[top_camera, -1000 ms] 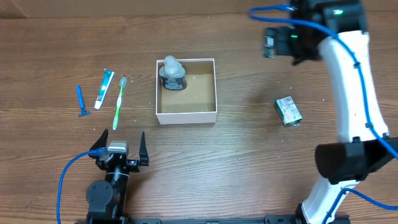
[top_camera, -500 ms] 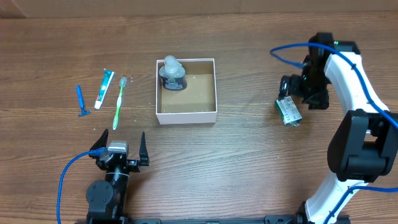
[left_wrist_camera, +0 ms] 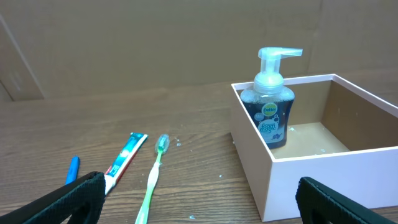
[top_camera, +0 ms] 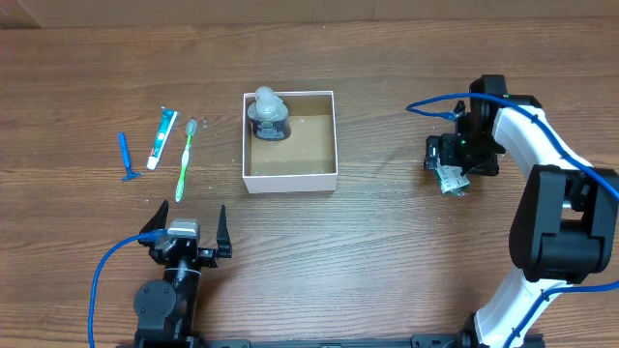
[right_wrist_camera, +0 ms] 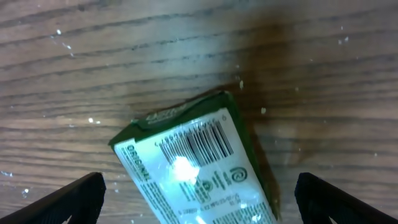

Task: Pack container
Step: 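Move the right gripper to the Dettol soap box and grasp it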

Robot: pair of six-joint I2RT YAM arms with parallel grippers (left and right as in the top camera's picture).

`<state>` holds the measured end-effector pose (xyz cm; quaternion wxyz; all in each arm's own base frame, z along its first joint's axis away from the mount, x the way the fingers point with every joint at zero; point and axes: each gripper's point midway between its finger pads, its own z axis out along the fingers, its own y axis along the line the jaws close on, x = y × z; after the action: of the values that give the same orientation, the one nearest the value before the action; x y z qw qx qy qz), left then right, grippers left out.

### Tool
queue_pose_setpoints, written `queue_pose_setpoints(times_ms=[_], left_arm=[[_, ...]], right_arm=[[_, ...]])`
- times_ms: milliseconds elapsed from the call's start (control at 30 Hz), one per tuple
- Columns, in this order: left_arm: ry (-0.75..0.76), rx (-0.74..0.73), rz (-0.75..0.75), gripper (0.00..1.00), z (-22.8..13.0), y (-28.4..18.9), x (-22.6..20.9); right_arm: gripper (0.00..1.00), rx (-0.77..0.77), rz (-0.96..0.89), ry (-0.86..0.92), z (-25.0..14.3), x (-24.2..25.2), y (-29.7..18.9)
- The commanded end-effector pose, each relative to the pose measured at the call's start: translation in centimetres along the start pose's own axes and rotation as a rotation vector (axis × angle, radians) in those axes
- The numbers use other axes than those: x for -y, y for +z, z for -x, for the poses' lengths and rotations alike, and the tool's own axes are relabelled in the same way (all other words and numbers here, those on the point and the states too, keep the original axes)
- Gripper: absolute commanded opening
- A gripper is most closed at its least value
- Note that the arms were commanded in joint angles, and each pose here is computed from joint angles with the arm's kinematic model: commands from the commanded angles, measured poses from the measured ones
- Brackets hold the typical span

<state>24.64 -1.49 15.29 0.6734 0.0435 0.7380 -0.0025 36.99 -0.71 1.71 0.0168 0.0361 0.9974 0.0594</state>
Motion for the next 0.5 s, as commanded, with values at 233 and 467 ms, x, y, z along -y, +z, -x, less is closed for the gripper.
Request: queue_pose_setpoints(times_ms=[233, 467], left_arm=[[0.012, -0.003, -0.016, 1.00, -0.1, 0.0, 0.3], [0.012, -0.003, -0.016, 1.00, -0.1, 0.0, 0.3]], right_arm=[[0.99, -0.050, 0.007, -0.081, -2.4, 0.1, 2.5], [0.41, -0.055, 0.000, -0.079, -2.6, 0.3, 2.6]])
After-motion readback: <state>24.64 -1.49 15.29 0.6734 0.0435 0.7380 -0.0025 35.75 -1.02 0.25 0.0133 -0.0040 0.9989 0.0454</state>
